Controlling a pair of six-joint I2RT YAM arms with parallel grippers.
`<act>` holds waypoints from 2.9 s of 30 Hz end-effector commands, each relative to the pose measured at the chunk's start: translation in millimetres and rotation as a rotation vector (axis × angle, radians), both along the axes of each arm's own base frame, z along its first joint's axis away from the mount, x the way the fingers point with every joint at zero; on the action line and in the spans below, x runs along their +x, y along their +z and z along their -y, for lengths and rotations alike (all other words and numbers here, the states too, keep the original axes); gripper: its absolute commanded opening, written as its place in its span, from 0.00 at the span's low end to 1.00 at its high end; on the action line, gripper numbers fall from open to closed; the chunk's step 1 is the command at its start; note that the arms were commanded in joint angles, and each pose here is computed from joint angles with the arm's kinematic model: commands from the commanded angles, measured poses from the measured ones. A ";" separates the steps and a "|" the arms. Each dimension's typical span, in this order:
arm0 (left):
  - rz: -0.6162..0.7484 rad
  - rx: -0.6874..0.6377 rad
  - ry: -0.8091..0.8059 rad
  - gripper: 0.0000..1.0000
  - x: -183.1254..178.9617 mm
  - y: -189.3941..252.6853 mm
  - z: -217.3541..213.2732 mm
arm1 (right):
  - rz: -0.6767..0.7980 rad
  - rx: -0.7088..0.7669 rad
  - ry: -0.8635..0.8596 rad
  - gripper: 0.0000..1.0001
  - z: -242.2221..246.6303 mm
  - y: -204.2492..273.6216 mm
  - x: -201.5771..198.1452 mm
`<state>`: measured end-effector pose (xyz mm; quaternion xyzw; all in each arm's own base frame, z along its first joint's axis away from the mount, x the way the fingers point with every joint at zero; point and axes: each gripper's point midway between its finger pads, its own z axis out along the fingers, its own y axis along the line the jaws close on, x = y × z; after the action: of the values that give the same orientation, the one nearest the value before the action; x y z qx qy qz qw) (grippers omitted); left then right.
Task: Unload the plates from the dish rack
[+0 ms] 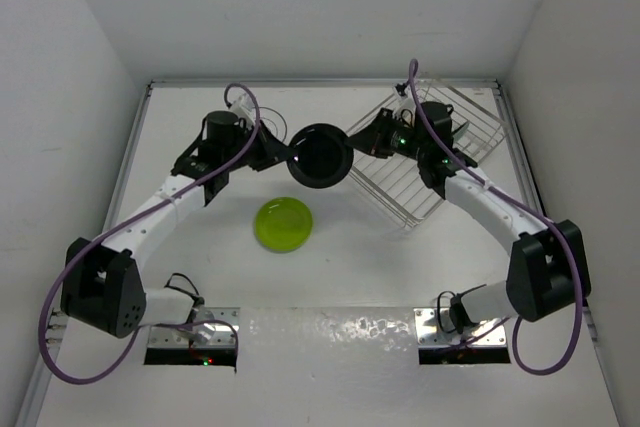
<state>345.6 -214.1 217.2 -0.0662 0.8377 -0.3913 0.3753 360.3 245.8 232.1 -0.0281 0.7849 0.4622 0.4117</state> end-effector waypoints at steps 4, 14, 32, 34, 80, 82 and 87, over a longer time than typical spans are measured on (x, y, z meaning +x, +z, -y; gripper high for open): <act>-0.042 0.053 0.164 0.00 -23.9 -43.9 -31.8 | 0.071 0.069 0.088 0.26 -20.2 18.9 -12.6; -0.068 0.133 0.392 0.00 -81.3 -94.6 -94.0 | -0.050 -0.236 -0.126 0.99 29.0 -39.8 -4.6; -0.109 0.260 0.311 1.00 -86.0 -106.8 -95.6 | -0.240 -0.574 -0.614 0.99 158.0 -60.2 -12.7; -0.110 0.310 0.272 1.00 -89.2 -96.4 -97.0 | -0.266 -0.603 -0.711 0.99 182.6 -56.5 -13.3; 0.105 0.560 0.267 1.00 -72.9 -25.4 -130.2 | -0.522 -0.771 -1.159 0.09 305.9 -78.5 88.3; 0.108 0.560 0.269 1.00 -73.1 -24.6 -130.4 | -0.497 -0.758 -1.192 0.03 309.1 -57.5 88.6; 0.119 0.555 0.280 1.00 -73.3 -20.3 -131.5 | -0.439 -0.763 -1.293 0.00 322.8 -1.1 77.0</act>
<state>267.3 -82.7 183.6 -0.0543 0.8854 -0.0927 0.4523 442.2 -60.9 149.1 0.3560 0.8625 -0.1643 0.3199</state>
